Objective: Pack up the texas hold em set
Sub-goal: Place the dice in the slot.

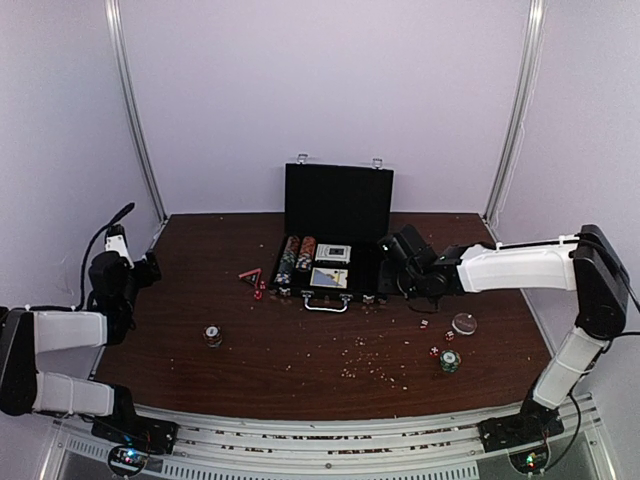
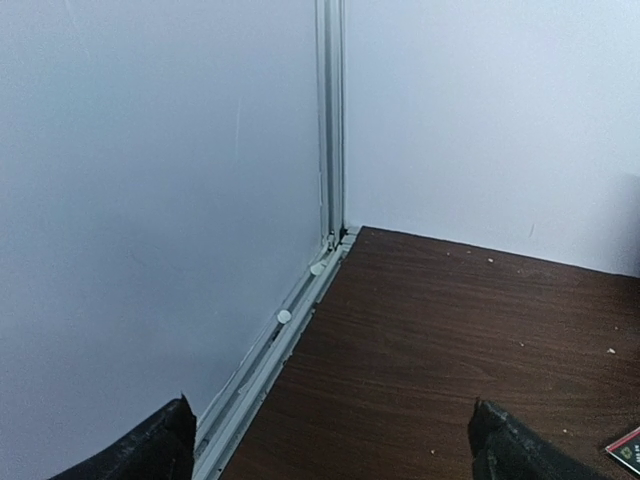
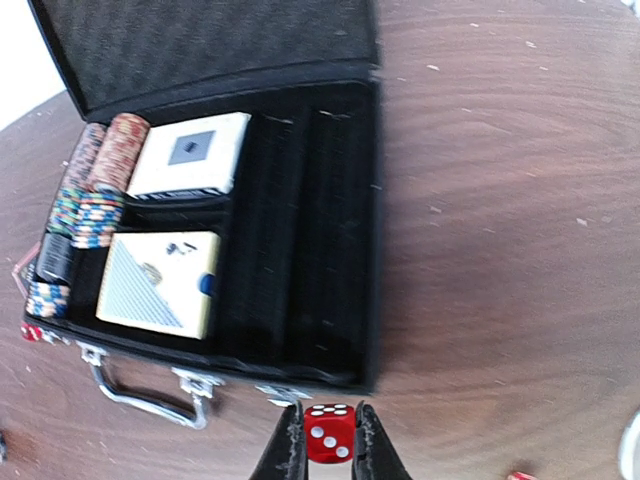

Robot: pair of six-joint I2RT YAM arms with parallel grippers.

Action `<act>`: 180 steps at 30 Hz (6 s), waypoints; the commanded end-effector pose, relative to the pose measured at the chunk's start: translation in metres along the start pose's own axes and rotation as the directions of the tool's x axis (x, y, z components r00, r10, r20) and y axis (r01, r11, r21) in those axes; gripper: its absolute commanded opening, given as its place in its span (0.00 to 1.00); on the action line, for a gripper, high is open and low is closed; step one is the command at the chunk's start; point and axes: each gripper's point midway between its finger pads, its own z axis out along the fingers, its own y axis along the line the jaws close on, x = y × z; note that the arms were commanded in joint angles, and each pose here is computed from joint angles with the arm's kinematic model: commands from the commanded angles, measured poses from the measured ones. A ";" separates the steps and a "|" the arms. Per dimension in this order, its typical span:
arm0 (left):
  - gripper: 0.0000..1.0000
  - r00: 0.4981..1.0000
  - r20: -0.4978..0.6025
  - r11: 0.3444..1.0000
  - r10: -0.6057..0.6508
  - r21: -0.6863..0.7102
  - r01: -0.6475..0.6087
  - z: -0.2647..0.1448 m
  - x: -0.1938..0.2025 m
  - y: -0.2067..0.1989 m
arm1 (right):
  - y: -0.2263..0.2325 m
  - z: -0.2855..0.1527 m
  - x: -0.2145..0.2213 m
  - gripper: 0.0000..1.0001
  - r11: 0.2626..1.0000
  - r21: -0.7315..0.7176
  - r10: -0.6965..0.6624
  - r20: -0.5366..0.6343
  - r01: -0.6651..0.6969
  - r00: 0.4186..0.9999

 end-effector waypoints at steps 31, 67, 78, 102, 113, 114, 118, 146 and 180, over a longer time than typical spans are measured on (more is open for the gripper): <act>0.88 0.962 -0.196 0.956 -0.189 0.190 0.226 0.026 -0.017 -0.059 | 0.113 0.109 -0.054 0.00 0.971 -0.088 0.210 -0.144 -0.224 0.967; 0.98 0.986 -0.147 0.904 0.075 0.427 -0.006 -0.026 -0.045 -0.080 | 0.078 0.132 -0.046 0.00 0.971 0.017 0.236 -0.181 -0.237 0.955; 0.98 0.984 -0.169 0.907 0.047 0.420 0.029 -0.021 -0.047 -0.082 | 0.073 0.140 -0.033 0.00 0.979 0.029 0.204 -0.197 -0.203 0.959; 0.98 0.982 -0.179 0.926 0.067 0.379 0.006 -0.026 -0.048 -0.071 | 0.052 0.156 -0.010 0.00 0.990 0.129 0.075 -0.169 -0.053 0.983; 0.98 0.987 -0.149 0.926 0.061 0.379 0.000 -0.025 -0.065 -0.072 | 0.067 0.158 -0.010 0.01 0.995 0.079 0.081 -0.193 -0.067 0.978; 0.98 0.987 -0.148 0.926 0.061 0.379 0.000 -0.026 -0.066 -0.071 | 0.069 0.158 -0.011 0.02 0.995 0.073 0.082 -0.193 -0.069 0.978; 0.98 0.986 -0.154 0.926 0.062 0.378 0.001 -0.029 -0.066 -0.070 | 0.075 0.157 -0.016 0.11 0.996 0.053 0.074 -0.193 -0.064 0.978; 0.98 0.986 -0.156 0.928 0.057 0.372 0.005 -0.036 -0.064 -0.066 | 0.086 0.124 -0.069 0.54 0.997 0.011 0.083 -0.115 -0.082 0.990; 0.98 0.984 -0.167 0.935 0.066 0.355 -0.002 -0.037 -0.059 -0.062 | 0.057 0.175 -0.002 0.53 0.984 0.132 0.155 -0.272 -0.122 0.950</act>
